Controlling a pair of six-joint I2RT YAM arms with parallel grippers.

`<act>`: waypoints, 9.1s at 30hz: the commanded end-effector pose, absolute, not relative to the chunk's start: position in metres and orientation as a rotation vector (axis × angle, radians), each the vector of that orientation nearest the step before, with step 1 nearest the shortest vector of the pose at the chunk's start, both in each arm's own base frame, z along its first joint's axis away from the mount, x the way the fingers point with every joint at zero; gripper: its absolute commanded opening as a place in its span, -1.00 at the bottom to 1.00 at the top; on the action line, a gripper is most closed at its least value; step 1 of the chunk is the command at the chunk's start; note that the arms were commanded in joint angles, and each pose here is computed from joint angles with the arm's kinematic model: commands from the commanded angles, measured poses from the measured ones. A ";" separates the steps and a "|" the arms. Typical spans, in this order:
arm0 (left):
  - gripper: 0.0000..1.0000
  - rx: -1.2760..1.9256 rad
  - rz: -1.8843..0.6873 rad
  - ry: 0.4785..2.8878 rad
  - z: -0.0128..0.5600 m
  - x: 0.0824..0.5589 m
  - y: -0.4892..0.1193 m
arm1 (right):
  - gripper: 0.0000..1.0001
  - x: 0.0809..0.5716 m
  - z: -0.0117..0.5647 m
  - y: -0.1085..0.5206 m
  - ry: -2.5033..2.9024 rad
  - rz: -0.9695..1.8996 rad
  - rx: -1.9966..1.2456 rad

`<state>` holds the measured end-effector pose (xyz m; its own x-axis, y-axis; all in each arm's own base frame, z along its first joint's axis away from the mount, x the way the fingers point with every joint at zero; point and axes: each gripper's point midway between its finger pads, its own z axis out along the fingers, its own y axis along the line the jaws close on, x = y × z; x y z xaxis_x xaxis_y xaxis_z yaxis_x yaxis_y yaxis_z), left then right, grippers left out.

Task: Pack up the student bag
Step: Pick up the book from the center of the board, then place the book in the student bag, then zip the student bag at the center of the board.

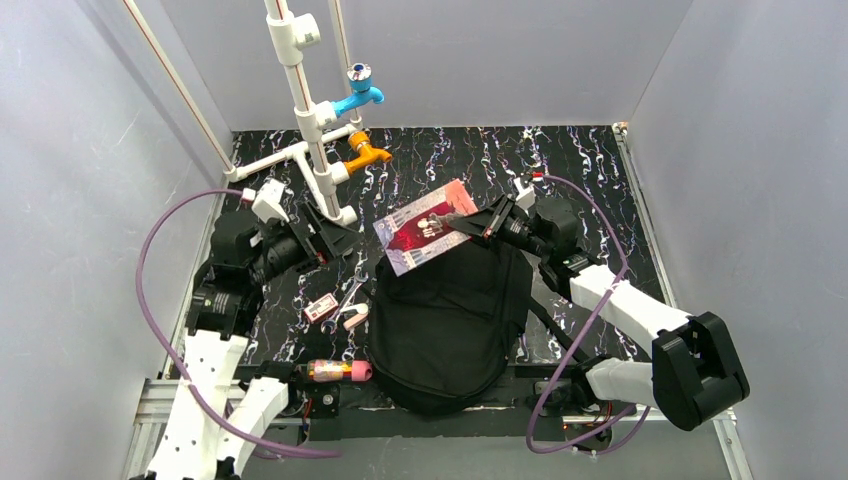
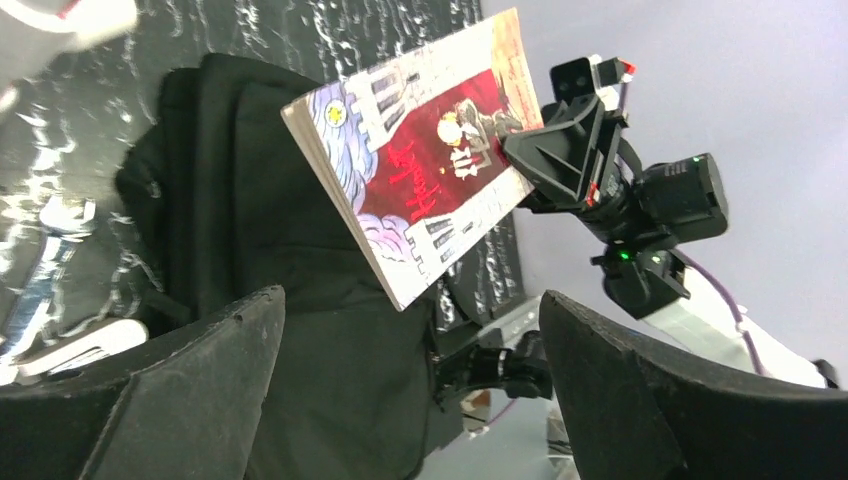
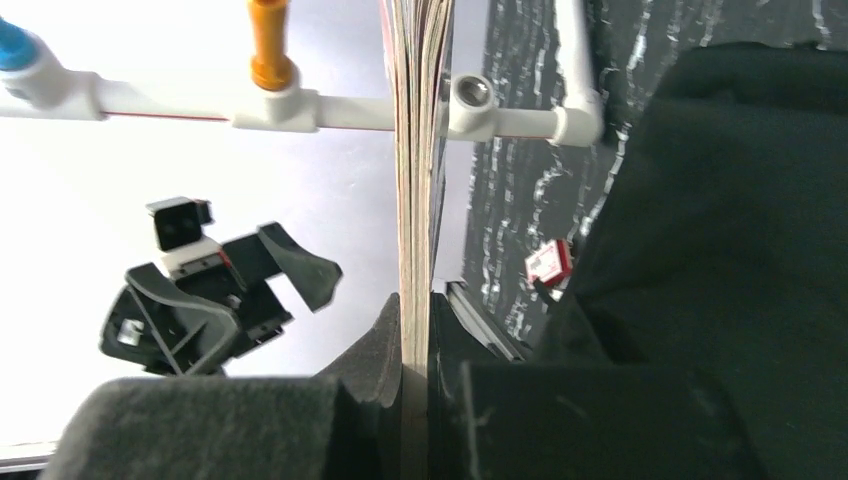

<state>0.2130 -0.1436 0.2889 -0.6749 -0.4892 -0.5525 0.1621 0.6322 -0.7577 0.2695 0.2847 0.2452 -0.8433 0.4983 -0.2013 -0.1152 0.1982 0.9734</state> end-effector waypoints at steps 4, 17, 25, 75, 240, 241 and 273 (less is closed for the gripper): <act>0.96 -0.403 -1.520 1.993 0.282 0.216 -0.182 | -0.97 0.268 0.300 0.289 1.773 1.940 0.362; 0.17 -0.315 -1.637 1.869 0.303 0.227 -0.221 | -0.97 0.248 0.292 0.289 1.780 2.046 0.410; -1.00 -0.233 -1.697 1.831 0.300 0.221 -0.233 | -0.97 0.236 0.284 0.298 1.840 2.031 0.308; -1.00 -0.213 -0.810 2.122 0.263 0.179 -0.130 | 0.50 0.308 0.147 0.222 2.214 -0.024 -0.477; -0.58 -0.065 -1.065 2.557 0.089 0.176 -0.280 | -0.71 0.173 0.069 0.193 2.558 0.719 -0.131; -0.59 -0.068 -1.063 2.561 0.088 0.176 -0.280 | -0.90 0.169 0.073 0.197 2.546 0.764 -0.132; 0.07 0.096 -1.071 2.446 0.130 0.189 -0.271 | -0.97 0.127 0.152 0.276 2.324 1.430 0.035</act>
